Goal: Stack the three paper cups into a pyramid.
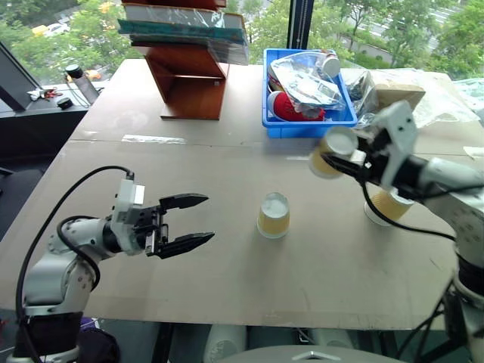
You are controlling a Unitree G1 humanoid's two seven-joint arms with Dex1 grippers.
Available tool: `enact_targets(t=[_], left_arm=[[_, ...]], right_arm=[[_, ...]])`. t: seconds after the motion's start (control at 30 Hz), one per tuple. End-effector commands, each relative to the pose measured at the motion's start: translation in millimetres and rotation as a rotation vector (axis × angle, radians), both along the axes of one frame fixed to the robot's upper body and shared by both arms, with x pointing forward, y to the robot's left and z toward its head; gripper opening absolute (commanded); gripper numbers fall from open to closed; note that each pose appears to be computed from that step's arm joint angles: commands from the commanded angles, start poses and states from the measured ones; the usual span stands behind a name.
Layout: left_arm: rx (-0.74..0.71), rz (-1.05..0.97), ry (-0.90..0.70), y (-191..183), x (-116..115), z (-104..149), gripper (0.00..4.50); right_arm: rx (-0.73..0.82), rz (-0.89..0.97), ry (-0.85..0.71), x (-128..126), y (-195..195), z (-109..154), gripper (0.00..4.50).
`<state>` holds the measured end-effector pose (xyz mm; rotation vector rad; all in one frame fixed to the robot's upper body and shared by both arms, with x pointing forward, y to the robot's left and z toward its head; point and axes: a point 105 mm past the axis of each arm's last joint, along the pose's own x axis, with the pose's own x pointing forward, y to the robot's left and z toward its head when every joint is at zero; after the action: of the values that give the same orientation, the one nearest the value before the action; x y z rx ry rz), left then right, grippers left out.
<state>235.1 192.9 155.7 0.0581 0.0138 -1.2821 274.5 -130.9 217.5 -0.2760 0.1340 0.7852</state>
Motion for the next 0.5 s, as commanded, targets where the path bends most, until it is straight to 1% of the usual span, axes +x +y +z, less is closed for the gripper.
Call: enact_targets(t=[0.03, 0.1, 0.17, 0.4, 0.5], left_arm=[[-0.008, -0.033, -0.013, 0, -1, 5, 4.5], [-0.002, -0.049, -0.007, 0, -1, 4, 4.5], [0.012, -0.069, -0.006, 0, -1, 3, 4.5], [0.075, -0.109, -0.023, 9, -1, 4, 4.5], [0.085, -0.114, -0.024, 13, -2, 7, 4.5]], right_arm=[[-0.038, 0.116, 0.017, -42, 6, -3, 2.24], [-0.007, 0.142, 0.037, -55, 11, -9, 2.24], [0.023, 0.142, 0.048, -59, 17, -15, 2.24], [0.026, 0.061, 0.078, -50, 24, -52, 2.24], [0.021, 0.062, 0.071, -47, 26, -61, 2.24]])
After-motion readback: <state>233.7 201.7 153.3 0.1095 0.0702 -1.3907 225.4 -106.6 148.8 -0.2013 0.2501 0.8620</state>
